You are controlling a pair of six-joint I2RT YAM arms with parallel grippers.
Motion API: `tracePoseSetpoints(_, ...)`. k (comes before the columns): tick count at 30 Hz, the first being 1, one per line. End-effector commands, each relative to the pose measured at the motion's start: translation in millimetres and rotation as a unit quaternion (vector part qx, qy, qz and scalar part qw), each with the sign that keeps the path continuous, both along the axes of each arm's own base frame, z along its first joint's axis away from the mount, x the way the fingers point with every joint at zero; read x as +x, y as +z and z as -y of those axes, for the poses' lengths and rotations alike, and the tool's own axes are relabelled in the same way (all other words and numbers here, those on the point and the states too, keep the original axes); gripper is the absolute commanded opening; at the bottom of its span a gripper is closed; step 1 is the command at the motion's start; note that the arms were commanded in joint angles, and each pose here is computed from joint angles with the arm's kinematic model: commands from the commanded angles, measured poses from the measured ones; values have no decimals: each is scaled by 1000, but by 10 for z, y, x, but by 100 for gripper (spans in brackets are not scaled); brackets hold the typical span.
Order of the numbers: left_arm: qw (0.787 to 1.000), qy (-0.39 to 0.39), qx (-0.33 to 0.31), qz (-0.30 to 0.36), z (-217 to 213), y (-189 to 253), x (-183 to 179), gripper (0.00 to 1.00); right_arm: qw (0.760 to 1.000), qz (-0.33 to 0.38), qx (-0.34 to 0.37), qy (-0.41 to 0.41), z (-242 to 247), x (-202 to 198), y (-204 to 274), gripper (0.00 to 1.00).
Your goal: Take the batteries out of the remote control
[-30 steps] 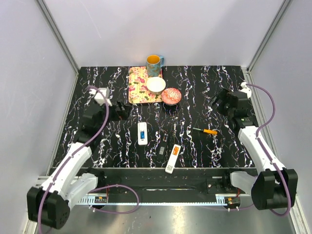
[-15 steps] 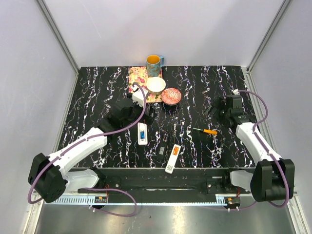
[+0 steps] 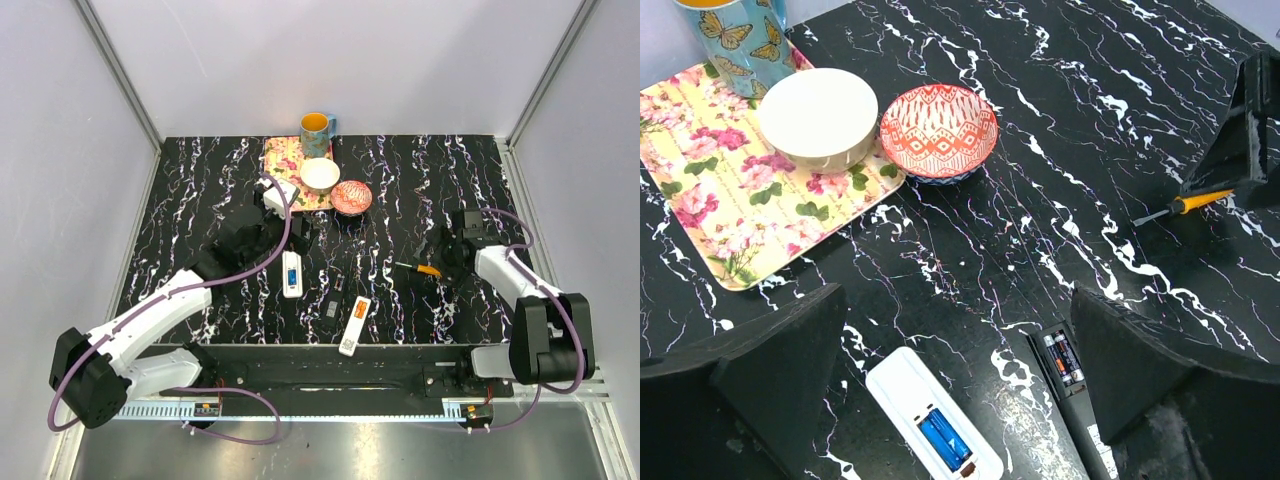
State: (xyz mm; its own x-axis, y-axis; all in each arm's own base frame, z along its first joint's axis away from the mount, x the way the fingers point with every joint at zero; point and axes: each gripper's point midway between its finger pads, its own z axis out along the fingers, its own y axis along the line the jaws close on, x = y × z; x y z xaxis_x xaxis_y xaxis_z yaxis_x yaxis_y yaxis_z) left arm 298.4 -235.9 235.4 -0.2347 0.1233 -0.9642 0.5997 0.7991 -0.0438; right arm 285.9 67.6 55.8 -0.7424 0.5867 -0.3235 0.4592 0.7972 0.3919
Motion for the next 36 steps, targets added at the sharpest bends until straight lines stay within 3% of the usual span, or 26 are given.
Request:
tracePoseSetpoints(1,999,1,-19,29,4,162,4,99,999,-38,13,-36,25,-94,-193,100)
tracePoseSetpoints(6,999,6,-17,32,-39,180,-13,99,998,-41,2,-56,119,-19,-320,98)
tracePoseSetpoints(10,999,18,-23,32,-74,175,-6,99,998,-34,-4,-53,141,134,-394,88)
tracePoseSetpoints(15,999,22,-28,38,-106,192,-30,99,998,-33,-41,-44,248,327,-437,87)
tracePoseSetpoints(16,999,22,-29,38,-109,191,-35,99,998,-33,-46,-33,250,393,-453,83)
tracePoseSetpoints(17,999,22,-29,38,-116,183,-39,99,998,-33,-51,-29,260,430,-462,64)
tracePoseSetpoints(22,998,34,-40,46,-157,214,-38,99,996,-69,-59,11,226,576,-617,41)
tracePoseSetpoints(24,997,34,-48,51,-162,239,-48,99,996,-73,-55,20,203,592,-620,36)
tracePoseSetpoints(28,997,25,-54,52,-134,260,-76,99,996,-71,-44,39,128,613,-603,31)
tracePoseSetpoints(36,997,20,-56,49,-121,280,-89,99,990,-106,-41,86,20,454,-627,35)
